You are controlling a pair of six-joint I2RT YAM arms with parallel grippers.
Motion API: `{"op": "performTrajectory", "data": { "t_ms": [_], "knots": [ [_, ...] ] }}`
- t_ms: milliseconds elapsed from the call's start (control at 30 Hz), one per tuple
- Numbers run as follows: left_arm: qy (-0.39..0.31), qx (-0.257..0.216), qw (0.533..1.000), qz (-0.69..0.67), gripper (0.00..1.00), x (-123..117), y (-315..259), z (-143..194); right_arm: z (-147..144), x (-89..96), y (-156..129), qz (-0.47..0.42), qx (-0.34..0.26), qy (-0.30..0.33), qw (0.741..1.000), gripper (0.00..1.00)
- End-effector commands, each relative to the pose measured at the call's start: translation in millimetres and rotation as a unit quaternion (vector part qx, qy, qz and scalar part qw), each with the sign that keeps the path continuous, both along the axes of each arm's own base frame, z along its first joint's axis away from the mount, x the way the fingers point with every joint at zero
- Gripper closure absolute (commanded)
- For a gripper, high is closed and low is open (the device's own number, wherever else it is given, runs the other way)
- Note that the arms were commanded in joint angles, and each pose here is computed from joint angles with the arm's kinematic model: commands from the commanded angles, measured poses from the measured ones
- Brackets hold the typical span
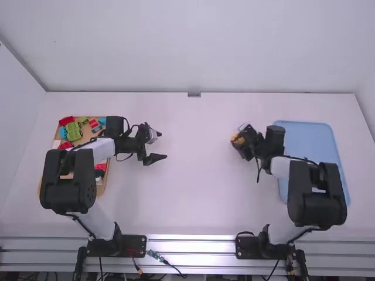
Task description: Assemble lego blocks to make yellow taxi
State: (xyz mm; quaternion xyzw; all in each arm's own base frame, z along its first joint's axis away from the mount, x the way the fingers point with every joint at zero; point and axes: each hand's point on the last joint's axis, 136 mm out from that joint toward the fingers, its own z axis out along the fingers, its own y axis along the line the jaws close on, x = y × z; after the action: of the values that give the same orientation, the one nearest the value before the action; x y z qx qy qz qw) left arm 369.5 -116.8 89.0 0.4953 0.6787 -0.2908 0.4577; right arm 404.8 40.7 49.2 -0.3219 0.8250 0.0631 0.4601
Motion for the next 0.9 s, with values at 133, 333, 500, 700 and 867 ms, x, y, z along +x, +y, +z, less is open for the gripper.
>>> {"op": "performTrajectory", "data": {
  "t_ms": [133, 333, 500, 700, 867],
  "knots": [
    [0.040, -0.031, 0.995, 0.082, 0.01, 26, 5, 17, 6, -2.9, -125, -0.239, 0.028, 0.014, 0.970, 0.68],
    [0.019, -0.047, 0.994, 0.094, 0.01, 38, 5, 30, -3, -19.0, -178, -0.319, 0.050, 0.027, 0.946, 0.70],
    [0.009, -0.051, 0.994, 0.092, 0.01, 41, 1, 35, -27, -29.4, -207, -0.356, 0.054, 0.041, 0.932, 0.68],
    [0.010, -0.050, 0.994, 0.092, 0.01, 41, 1, 34, -48, -34.3, -224, -0.381, 0.066, 0.049, 0.921, 0.57],
    [0.011, -0.049, 0.994, 0.095, 0.01, 41, 2, 33, -46, -35.3, -230, -0.397, 0.081, 0.045, 0.913, 0.01]
  ]
}}
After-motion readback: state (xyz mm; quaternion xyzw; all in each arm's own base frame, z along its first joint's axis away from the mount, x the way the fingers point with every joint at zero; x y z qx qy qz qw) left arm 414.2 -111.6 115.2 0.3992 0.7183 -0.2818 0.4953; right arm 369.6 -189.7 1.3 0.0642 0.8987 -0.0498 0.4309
